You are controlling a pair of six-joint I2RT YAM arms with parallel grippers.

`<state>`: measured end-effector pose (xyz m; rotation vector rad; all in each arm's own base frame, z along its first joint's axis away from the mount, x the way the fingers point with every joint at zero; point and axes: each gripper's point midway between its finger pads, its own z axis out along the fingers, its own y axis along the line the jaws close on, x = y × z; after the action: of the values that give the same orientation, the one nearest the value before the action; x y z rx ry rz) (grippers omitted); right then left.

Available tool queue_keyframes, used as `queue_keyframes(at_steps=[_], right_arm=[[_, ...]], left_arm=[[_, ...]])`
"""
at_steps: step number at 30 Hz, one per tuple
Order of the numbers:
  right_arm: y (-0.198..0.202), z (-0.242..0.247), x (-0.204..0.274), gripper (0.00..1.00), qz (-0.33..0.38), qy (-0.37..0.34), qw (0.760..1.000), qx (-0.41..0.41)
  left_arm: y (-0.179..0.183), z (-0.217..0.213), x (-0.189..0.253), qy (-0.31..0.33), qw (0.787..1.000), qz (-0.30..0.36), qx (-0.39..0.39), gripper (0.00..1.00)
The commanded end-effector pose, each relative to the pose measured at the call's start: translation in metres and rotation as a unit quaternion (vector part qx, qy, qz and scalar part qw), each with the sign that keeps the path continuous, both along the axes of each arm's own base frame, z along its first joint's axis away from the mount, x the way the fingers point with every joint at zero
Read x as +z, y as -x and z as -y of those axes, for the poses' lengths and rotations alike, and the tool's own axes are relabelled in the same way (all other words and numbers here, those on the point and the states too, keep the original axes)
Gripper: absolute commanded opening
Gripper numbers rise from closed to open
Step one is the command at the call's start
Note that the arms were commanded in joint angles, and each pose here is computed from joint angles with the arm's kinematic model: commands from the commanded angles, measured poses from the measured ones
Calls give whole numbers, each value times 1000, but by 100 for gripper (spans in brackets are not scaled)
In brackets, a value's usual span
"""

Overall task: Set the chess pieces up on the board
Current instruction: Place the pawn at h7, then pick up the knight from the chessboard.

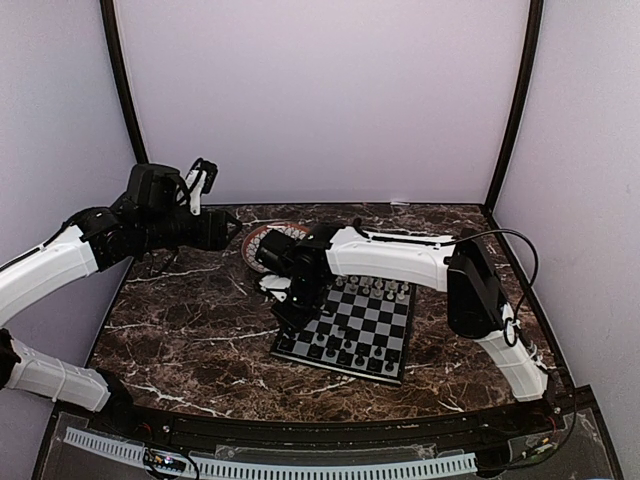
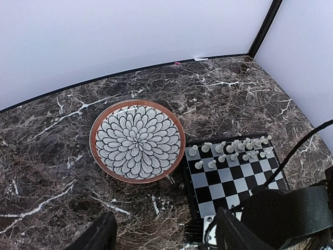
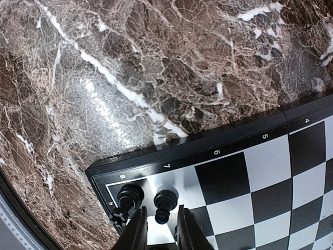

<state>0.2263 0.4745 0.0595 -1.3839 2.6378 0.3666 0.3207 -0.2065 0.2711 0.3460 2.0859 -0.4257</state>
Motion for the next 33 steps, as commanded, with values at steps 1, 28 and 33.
queue_keyframes(at_steps=[1, 28, 33], right_arm=[[-6, -3, 27, 22, 15, -26, 1000, -9], [-47, 251, 80, 27, 16, -94, 953, -287], [-51, 257, 80, 27, 14, -89, 953, -288]], left_arm=[[9, 7, -3, 0, 999, -7, -35, 66], [60, 189, -115, -193, 882, -73, -423, 57], [54, 205, -139, -217, 869, -82, -436, 54]])
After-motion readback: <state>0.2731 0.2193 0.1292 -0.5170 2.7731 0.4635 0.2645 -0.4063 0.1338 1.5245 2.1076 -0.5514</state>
